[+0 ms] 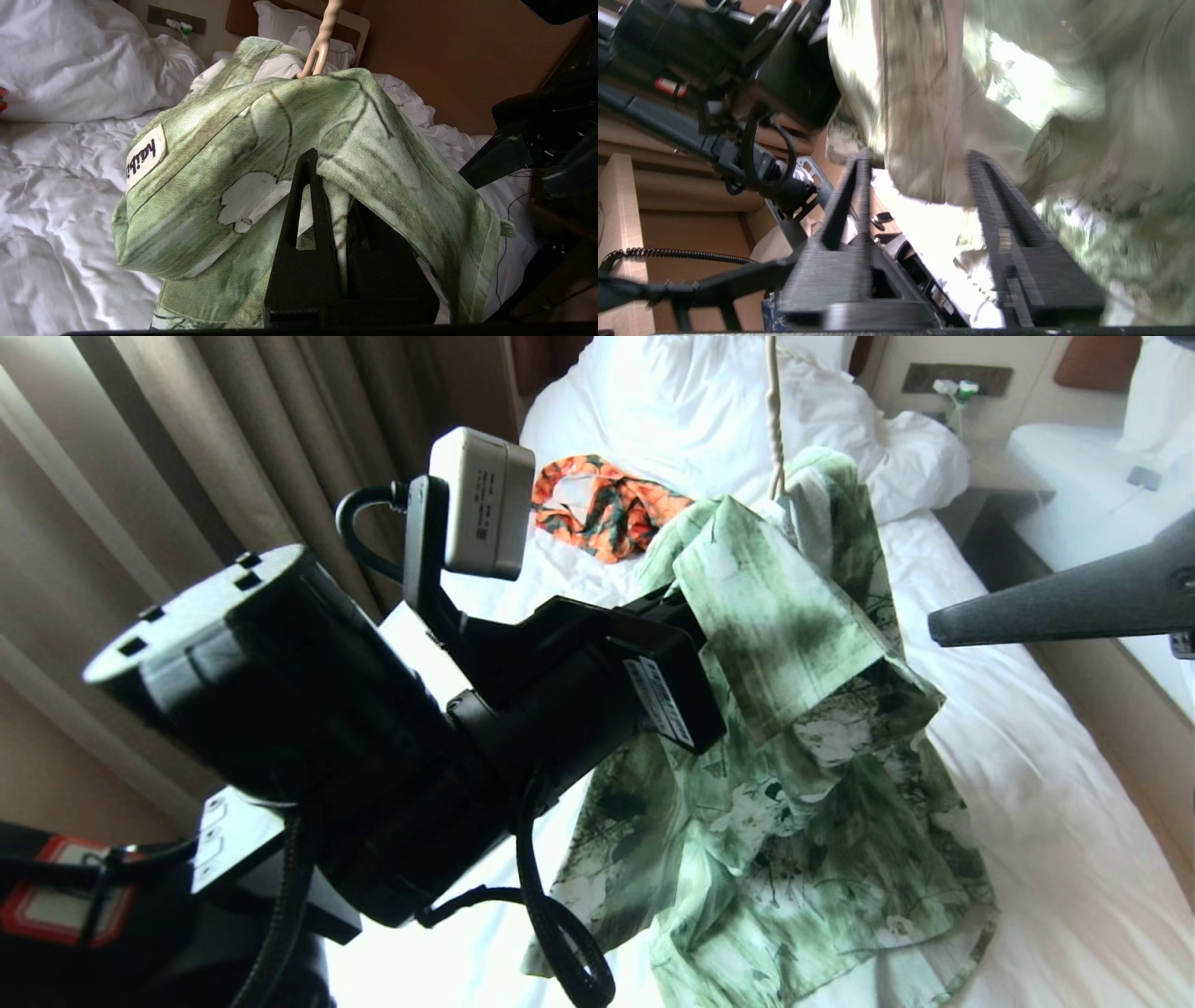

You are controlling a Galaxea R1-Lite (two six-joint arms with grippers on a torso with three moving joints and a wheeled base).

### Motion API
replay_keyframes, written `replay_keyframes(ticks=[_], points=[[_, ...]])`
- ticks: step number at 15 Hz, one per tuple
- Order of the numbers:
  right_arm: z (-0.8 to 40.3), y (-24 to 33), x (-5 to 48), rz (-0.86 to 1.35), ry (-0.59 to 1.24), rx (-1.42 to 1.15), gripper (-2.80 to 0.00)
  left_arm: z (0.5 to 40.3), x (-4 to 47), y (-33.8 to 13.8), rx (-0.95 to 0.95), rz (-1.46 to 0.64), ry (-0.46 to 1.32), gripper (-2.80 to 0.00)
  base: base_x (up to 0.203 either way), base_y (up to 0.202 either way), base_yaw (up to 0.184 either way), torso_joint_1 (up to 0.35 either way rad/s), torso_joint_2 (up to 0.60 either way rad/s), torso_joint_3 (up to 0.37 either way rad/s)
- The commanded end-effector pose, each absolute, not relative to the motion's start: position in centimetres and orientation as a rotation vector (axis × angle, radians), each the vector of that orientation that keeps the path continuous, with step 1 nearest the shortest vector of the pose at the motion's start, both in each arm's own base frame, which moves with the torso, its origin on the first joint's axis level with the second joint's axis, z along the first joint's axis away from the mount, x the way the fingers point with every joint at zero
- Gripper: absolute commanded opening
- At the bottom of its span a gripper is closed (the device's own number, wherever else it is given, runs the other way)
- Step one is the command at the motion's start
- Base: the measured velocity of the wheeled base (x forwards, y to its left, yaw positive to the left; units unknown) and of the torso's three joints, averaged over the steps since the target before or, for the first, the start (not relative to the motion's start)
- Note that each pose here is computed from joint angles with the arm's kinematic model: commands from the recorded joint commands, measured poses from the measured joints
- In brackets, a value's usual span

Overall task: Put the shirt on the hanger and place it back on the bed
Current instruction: Hook the other side of the shirt onto the hanger, then take the clothes hanger out of the clothes

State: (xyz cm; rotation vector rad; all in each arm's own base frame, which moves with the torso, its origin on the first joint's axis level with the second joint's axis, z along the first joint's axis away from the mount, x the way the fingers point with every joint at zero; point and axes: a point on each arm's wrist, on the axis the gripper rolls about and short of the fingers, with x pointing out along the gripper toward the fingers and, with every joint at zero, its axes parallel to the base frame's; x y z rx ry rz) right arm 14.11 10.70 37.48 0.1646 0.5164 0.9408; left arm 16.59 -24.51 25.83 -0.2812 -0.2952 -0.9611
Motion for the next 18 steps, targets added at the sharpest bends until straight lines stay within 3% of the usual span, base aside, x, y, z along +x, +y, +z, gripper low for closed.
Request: replay_keyframes(ticks=[1,6,7,8,18], points=[[38.2,9.7,12.6,0.947,0.486,0.169,0.0,26.4,16.1,-24.3,-0.295,-0.968,-0.316,-2.8,0.0,0.0,0.0,0.0,0.0,0.0],[41.8,7.9,11.0,0.93,0.327,0.19,0.0,26.7,15.5,-24.8,-0.306,-0.997,-0.322,-2.8,0.0,0.0,0.0,0.0,0.0,0.0],[42.5,7.5,10.7,0.923,0.29,0.193,-0.89,26.7,15.5,-24.8,-0.304,-0.998,-0.321,-2.8,0.0,0.0,0.0,0.0,0.0,0.0],[43.0,7.3,10.6,0.912,0.266,0.193,-2.8,26.7,15.5,-24.9,-0.304,-1.0,-0.319,-2.8,0.0,0.0,0.0,0.0,0.0,0.0],[42.8,10.0,13.5,0.778,0.201,-0.135,-2.8,26.7,15.9,-25.8,-0.277,-1.015,-0.268,-2.8,0.0,0.0,0.0,0.0,0.0,0.0]])
